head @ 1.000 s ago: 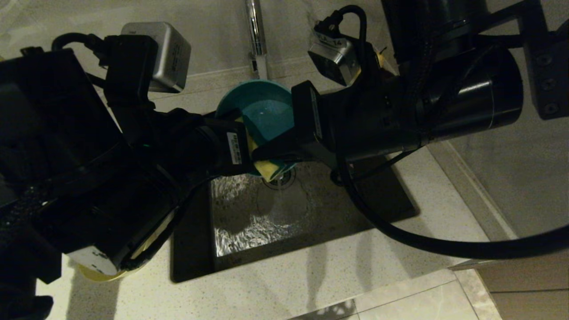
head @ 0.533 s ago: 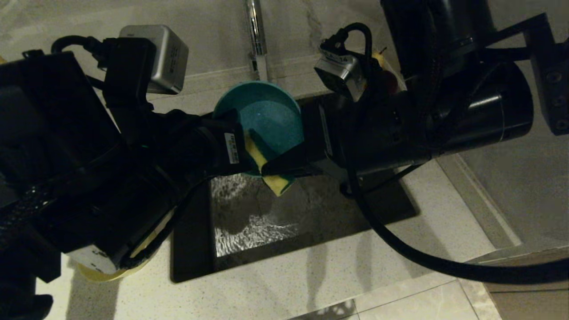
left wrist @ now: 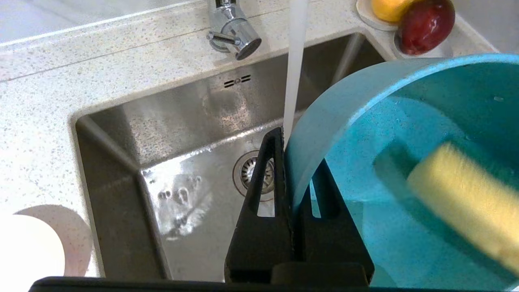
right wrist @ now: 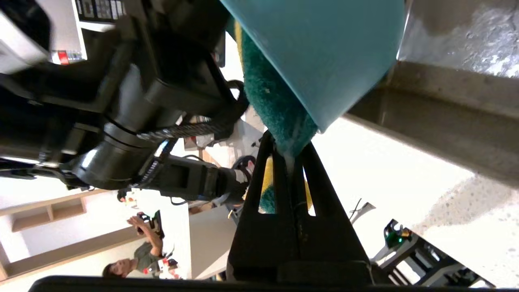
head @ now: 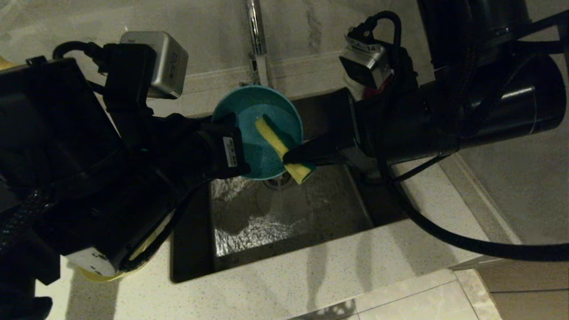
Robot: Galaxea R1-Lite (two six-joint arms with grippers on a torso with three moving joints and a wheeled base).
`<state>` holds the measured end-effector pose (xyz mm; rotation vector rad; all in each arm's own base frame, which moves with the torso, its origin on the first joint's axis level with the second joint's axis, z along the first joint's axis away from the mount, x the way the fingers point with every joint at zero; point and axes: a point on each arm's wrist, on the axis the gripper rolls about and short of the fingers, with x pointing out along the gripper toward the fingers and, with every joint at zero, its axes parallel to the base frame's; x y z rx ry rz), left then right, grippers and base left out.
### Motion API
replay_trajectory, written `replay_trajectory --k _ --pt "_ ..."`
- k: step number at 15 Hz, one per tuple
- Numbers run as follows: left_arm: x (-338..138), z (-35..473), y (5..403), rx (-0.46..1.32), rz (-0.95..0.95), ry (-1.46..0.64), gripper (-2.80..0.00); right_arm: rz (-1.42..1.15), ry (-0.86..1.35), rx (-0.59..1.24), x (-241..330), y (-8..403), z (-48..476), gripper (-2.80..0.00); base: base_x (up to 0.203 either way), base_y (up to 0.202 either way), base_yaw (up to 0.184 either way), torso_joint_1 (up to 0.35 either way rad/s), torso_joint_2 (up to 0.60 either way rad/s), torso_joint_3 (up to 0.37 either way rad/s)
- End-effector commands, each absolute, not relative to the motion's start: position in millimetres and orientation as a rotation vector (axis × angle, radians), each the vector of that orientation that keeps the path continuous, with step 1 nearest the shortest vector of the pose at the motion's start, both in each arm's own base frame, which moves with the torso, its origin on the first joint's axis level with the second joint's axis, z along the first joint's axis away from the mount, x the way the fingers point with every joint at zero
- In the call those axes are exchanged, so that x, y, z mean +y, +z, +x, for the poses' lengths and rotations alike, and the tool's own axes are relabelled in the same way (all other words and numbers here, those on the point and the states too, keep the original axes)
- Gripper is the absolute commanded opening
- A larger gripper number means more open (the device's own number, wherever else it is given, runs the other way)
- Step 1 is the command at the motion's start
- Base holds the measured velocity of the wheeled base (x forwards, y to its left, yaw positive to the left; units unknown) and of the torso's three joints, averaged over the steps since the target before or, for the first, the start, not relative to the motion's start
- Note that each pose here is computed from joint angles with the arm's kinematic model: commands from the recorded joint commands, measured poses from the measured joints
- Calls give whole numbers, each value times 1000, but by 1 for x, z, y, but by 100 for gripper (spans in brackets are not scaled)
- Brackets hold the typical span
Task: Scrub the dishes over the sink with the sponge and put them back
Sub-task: Wipe the bowl
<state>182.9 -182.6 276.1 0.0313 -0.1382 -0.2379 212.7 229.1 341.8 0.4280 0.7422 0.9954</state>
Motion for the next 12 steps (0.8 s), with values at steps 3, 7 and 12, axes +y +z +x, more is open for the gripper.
replay_trajectory --k 3,7,12 --pt "-180 181 275 -140 29 -234 -280 445 1018 689 228 357 213 -280 0 0 0 0 0 0" --pt "-178 179 270 -126 36 -236 -280 429 1047 648 227 365 208 -280 0 0 0 0 0 0" --pt "-179 179 266 -115 44 -239 -280 420 1103 615 231 377 195 -280 0 0 0 0 0 0"
